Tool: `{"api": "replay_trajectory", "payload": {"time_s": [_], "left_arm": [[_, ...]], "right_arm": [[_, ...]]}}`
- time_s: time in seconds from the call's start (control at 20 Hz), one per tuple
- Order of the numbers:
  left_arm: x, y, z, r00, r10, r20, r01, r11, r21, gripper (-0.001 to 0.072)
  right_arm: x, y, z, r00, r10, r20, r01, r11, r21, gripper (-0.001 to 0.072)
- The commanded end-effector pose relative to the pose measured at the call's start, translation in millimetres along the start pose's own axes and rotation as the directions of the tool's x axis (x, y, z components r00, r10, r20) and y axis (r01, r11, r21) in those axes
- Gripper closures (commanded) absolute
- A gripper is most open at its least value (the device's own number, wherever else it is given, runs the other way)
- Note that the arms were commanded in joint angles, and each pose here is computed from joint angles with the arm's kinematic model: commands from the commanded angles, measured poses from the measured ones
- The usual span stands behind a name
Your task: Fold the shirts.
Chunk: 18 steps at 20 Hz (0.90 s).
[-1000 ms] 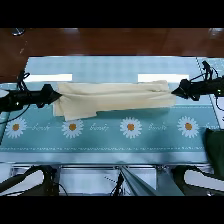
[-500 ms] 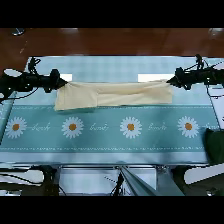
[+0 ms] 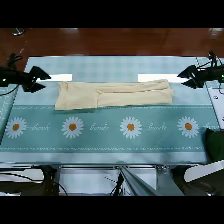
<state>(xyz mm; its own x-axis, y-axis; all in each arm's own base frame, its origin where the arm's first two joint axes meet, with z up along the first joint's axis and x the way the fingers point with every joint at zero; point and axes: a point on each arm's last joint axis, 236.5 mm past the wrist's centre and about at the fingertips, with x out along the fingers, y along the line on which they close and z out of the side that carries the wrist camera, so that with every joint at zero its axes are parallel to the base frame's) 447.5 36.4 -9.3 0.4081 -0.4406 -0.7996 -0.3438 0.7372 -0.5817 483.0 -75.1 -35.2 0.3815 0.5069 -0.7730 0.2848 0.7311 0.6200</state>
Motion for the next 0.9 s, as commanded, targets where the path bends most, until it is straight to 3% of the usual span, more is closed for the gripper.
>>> {"api": "replay_trajectory", "payload": {"time_s": [0.0,0.1,0.25,0.5,0.55,0.6,0.65,0.7,0.75,0.8,0.85], "left_arm": [[-33.0,41.4,-25.0,0.993,0.119,-0.003,-0.119,0.992,-0.030,0.0009],[-28.4,18.0,-46.5,0.997,0.045,0.061,-0.046,0.999,0.018,0.0008],[-16.9,-22.9,-110.4,0.998,-0.068,0.003,0.067,0.991,0.113,0.0009],[1.0,-65.8,-166.4,0.990,-0.097,-0.099,0.119,0.961,0.250,0.0009],[6.1,-71.9,-169.7,0.990,-0.098,-0.102,0.122,0.955,0.271,0.0009],[10.4,-77.0,-170.5,0.991,-0.099,-0.095,0.123,0.950,0.288,0.0009],[13.6,-80.6,-170.8,0.991,-0.101,-0.088,0.123,0.946,0.300,0.0011],[15.8,-83.6,-170.6,0.991,-0.102,-0.082,0.123,0.943,0.309,0.0069],[17.4,-86.4,-170.6,0.991,-0.106,-0.076,0.124,0.941,0.315,0.0457],[18.6,-90.0,-171.7,0.991,-0.112,-0.076,0.131,0.937,0.323,0.0666],[20.3,-98.8,-173.2,0.988,-0.135,-0.072,0.151,0.925,0.349,0.0681]], "right_arm": [[-7.1,-35.5,-17.7,0.996,-0.025,-0.084,0.031,0.997,0.066,0.0088],[12.2,-33.3,-30.4,0.989,0.011,-0.149,0.002,0.996,0.084,0.0089],[43.8,-11.0,-49.8,0.968,0.076,-0.240,-0.063,0.996,0.061,0.0089],[87.0,21.5,-79.5,0.937,0.062,-0.343,-0.073,0.997,-0.017,0.0092],[91.6,27.9,-82.1,0.936,0.060,-0.348,-0.075,0.997,-0.031,0.0120],[93.4,34.0,-84.1,0.934,0.061,-0.353,-0.081,0.996,-0.042,0.0258],[91.4,39.2,-86.5,0.930,0.066,-0.361,-0.089,0.995,-0.048,0.0525],[84.8,44.0,-88.3,0.928,0.065,-0.367,-0.094,0.994,-0.061,0.0689],[74.3,47.0,-89.0,0.929,0.052,-0.367,-0.091,0.992,-0.090,0.0691],[58.9,46.5,-87.6,0.935,0.009,-0.356,-0.060,0.989,-0.133,0.0691],[43.0,47.3,-87.4,0.940,-0.036,-0.339,-0.026,0.984,-0.177,0.0691]]}}
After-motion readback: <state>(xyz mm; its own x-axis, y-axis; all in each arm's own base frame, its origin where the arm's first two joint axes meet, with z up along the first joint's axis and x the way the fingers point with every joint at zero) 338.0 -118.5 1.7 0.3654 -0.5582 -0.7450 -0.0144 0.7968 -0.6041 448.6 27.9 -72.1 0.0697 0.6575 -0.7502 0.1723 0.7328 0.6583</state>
